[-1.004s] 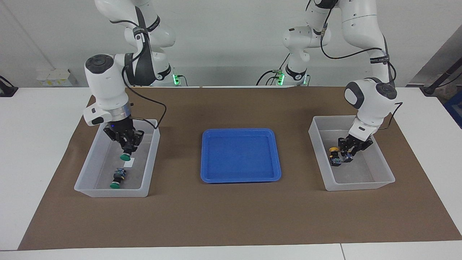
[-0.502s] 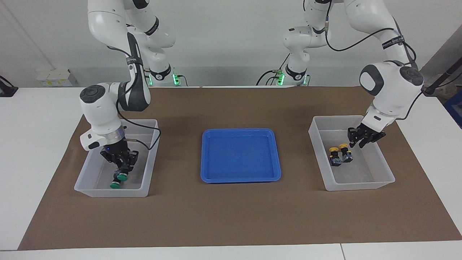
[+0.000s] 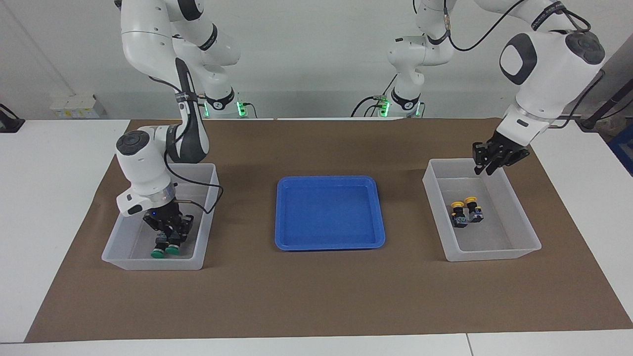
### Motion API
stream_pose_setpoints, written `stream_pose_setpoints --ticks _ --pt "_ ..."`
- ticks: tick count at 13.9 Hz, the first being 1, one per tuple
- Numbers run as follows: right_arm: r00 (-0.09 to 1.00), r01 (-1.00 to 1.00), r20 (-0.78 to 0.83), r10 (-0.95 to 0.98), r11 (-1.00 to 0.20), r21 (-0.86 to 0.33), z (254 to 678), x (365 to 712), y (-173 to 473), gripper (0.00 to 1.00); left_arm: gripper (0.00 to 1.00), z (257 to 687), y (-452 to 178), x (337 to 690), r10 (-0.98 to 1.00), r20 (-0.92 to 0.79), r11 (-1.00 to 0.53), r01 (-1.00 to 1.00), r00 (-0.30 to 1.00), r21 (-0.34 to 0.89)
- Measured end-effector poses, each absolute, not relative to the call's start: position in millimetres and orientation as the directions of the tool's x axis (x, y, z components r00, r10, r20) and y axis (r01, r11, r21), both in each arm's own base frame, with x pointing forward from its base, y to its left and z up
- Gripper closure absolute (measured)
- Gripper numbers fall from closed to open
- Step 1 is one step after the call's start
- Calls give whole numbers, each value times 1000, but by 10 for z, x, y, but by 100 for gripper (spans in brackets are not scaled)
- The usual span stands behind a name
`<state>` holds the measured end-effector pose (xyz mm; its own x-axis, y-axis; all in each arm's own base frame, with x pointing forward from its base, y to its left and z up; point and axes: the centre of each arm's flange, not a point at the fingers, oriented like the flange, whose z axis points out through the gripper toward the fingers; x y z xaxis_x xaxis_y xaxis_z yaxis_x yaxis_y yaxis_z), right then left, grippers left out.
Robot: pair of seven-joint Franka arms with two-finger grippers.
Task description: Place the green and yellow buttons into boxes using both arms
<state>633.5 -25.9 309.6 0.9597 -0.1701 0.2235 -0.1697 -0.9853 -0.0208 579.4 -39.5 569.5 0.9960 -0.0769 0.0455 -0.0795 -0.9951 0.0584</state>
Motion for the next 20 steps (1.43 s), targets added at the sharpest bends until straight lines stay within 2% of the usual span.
stream_pose_setpoints --ticks 1,2,3,6,7,8,11,17,20 --pt "960 -170 222 -171 -985 -21 3082 6335 -267 60 64 5784 -512 5735 -68 47 -996 -71 997 60" --pt "960 -171 222 -172 -985 -21 3083 6335 -274 59 56 5825 -612 5695 -63 46 -996 -66 997 61" --pt "959 -172 223 -173 -985 -21 3088 6338 -282 54 44 5840 -687 5673 -60 45 -996 -63 997 62" --pt "958 -173 229 -173 -985 -22 3116 6355 -287 20 10 5811 -686 5657 -63 30 -998 -64 998 26" --pt "957 -173 234 -173 -985 -22 3144 6363 -289 7 8 5805 -652 5649 -67 21 -998 -67 998 4" --pt "955 -174 240 -174 -985 -21 3206 6371 -296 1 8 5810 -608 5641 -74 16 -997 -74 997 -9" --pt "957 -182 230 -179 -983 -8 3610 6348 -331 0 8 5891 -324 5602 -101 12 -995 -101 995 -18" --pt "971 -161 183 -153 -986 29 4800 6076 -112 0 7 6076 342 5464 -150 14 -988 -150 989 -20" --pt "980 -122 162 -114 -992 44 5227 5883 171 0 2 6113 426 5437 -155 19 -988 -154 988 -21"
